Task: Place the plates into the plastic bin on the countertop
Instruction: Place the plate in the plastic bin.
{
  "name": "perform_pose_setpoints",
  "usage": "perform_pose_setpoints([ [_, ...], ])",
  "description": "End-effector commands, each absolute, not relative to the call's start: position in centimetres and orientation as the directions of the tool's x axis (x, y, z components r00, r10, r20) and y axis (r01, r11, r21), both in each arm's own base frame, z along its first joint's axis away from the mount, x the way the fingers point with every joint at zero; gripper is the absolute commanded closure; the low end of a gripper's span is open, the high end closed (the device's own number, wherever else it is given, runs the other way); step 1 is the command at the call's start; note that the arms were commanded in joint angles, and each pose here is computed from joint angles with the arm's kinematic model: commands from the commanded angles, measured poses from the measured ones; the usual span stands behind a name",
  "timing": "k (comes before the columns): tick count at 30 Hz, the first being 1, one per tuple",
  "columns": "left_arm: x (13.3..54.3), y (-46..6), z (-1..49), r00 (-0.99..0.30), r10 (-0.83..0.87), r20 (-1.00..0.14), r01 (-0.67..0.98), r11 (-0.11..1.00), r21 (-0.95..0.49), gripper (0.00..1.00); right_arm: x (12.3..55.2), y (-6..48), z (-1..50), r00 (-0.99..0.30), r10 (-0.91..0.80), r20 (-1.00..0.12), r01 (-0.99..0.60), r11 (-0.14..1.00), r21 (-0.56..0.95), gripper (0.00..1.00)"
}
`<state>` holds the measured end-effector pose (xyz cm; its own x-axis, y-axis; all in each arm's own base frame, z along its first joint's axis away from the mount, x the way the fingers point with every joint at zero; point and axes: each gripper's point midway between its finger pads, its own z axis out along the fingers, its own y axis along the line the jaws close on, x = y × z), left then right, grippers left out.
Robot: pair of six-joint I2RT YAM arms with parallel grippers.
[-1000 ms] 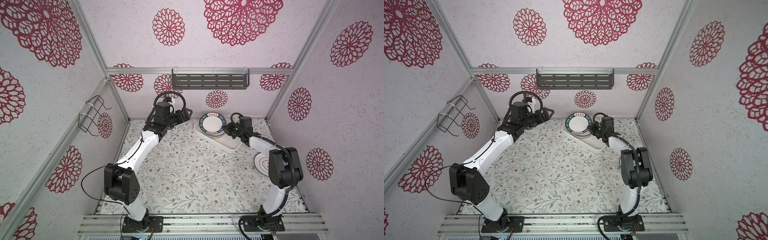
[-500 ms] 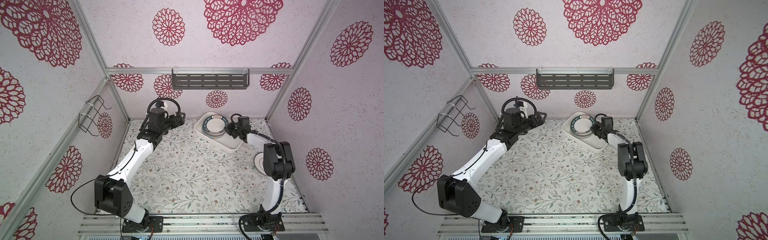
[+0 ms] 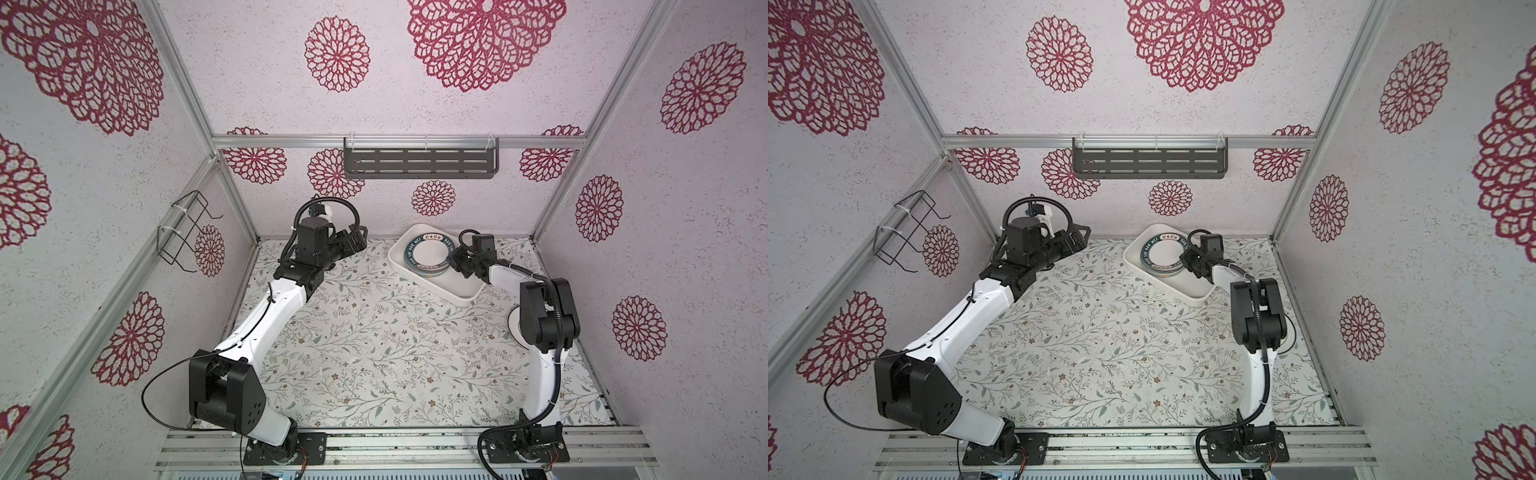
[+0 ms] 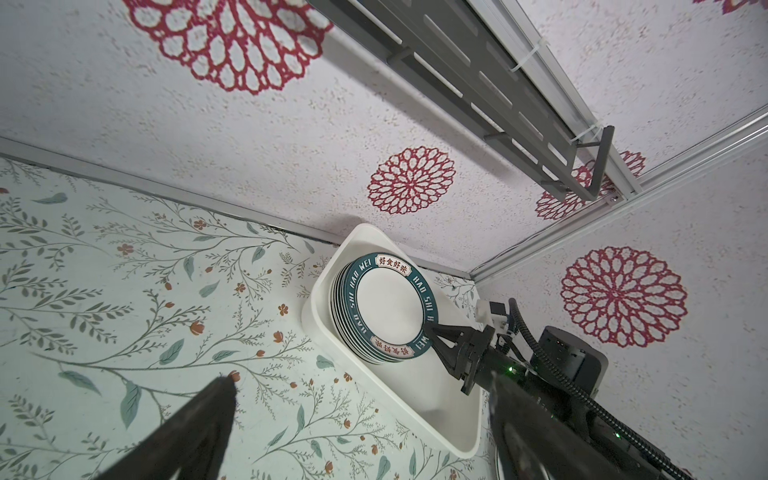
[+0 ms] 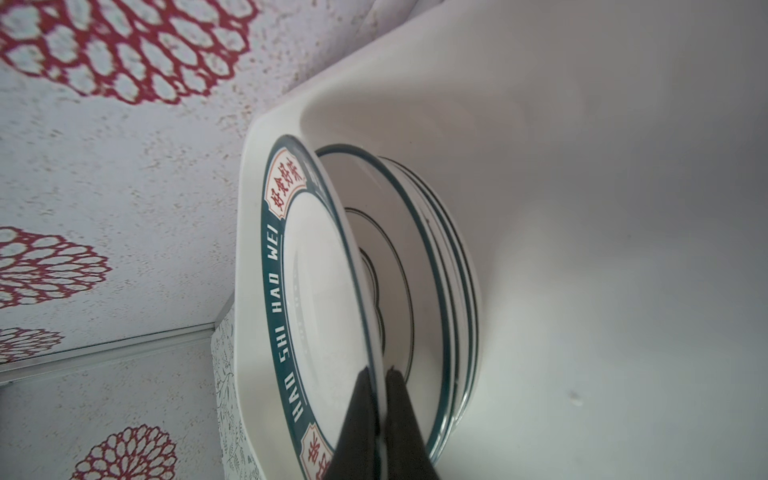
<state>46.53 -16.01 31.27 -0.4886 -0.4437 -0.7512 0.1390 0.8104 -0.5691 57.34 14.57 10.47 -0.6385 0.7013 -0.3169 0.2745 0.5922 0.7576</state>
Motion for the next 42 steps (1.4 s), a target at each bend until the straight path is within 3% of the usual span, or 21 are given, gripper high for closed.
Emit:
perform_pose_setpoints([
  [1,46.8,-15.5,32.9,-0.446,-0.445,-0.777,0.163,0.813,-0.559,0.03,58.9,14.7,13.0,-0.613,0.709,-0.349,0.224,0.579,0.784,0.93],
  [4,47.2,-15.9,32.7,-0.462,-0.442,-0.769,0.165,0.809,-0.564,0.03,58.7,14.6,12.8,-0.620,0.703,-0.349,0.237,0.592,0.771,0.78],
  [8,47.7,-16.3,32.7,-0.469,-0.444,-0.764,0.175,0.801,-0.573,0.03,58.4,14.4,13.0,-0.626,0.688,-0.367,0.238,0.617,0.751,0.69],
  [16,48.8,-17.3,32.4,-0.493,-0.453,-0.743,0.190,0.777,-0.600,0.03,57.6,13.8,13.6,-0.658,0.630,-0.413,0.231,0.690,0.686,0.38],
  [26,49.3,-18.3,32.6,-0.497,-0.470,-0.729,0.205,0.753,-0.626,0.03,56.6,13.2,16.3,-0.667,0.557,-0.494,0.171,0.760,0.627,0.19],
  [34,49.2,-21.6,32.0,-0.538,-0.436,-0.721,0.239,0.742,-0.627,0.03,53.3,10.4,19.1,-0.623,0.544,-0.562,0.173,0.797,0.579,0.01],
  [42,48.5,-27.2,31.2,-0.606,-0.345,-0.716,0.320,0.719,-0.617,0.03,47.5,4.4,18.7,-0.547,0.606,-0.578,0.343,0.792,0.505,0.01],
])
